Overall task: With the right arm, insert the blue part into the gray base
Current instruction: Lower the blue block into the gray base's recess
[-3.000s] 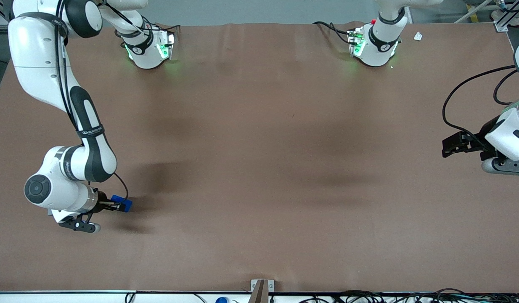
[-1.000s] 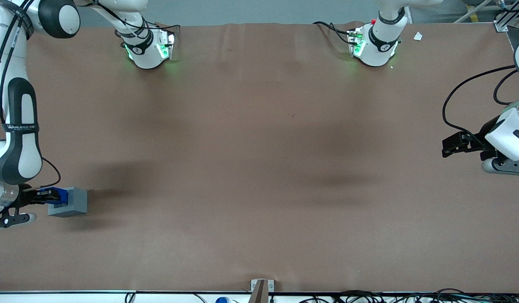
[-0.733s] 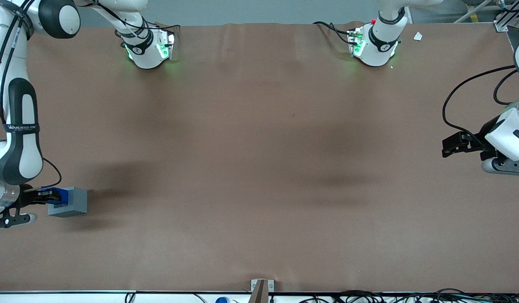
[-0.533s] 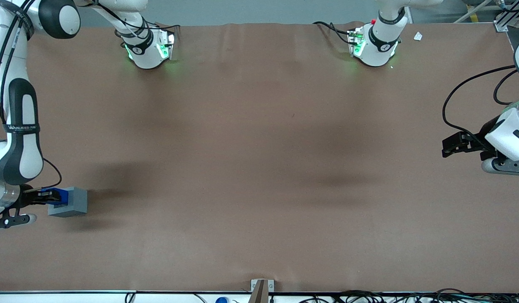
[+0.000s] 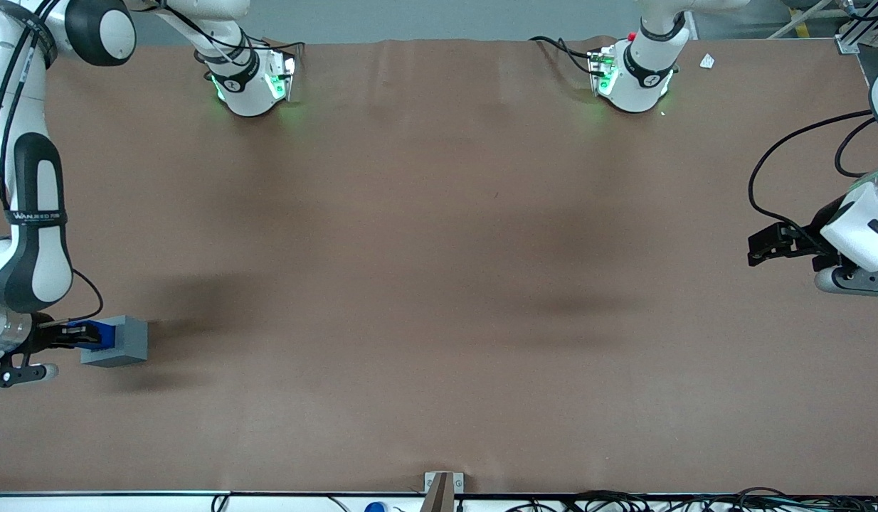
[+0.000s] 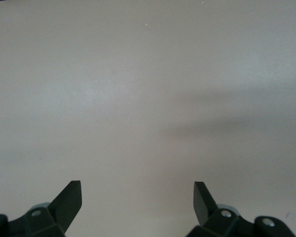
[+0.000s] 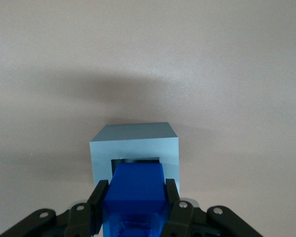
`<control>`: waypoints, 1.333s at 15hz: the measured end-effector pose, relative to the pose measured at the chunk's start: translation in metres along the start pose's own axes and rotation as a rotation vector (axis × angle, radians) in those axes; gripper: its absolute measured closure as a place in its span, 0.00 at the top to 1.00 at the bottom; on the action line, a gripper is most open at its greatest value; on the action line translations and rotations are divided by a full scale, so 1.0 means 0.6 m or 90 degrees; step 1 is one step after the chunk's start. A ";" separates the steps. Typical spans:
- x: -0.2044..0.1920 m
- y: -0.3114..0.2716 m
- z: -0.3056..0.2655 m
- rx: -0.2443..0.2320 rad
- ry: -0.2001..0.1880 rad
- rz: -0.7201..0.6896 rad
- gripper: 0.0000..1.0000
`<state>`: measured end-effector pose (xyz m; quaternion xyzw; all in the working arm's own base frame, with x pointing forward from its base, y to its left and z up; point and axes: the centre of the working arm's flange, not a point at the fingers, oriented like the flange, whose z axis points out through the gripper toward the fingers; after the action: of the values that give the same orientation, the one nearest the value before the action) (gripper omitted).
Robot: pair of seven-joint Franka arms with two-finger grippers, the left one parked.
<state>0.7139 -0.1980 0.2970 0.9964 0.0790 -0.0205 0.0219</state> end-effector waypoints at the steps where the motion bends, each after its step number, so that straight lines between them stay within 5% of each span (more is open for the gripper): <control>1: 0.001 -0.001 0.001 0.001 0.000 0.001 0.51; 13: 0.004 -0.005 0.015 0.012 0.004 0.012 0.52; 15: 0.005 -0.006 0.015 0.024 0.010 0.020 0.63; 17: 0.006 -0.007 0.015 0.028 0.012 0.022 0.85; 20: 0.008 -0.010 0.011 0.030 0.015 0.022 0.93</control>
<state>0.7176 -0.1916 0.2898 0.9981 0.0613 -0.0102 -0.0020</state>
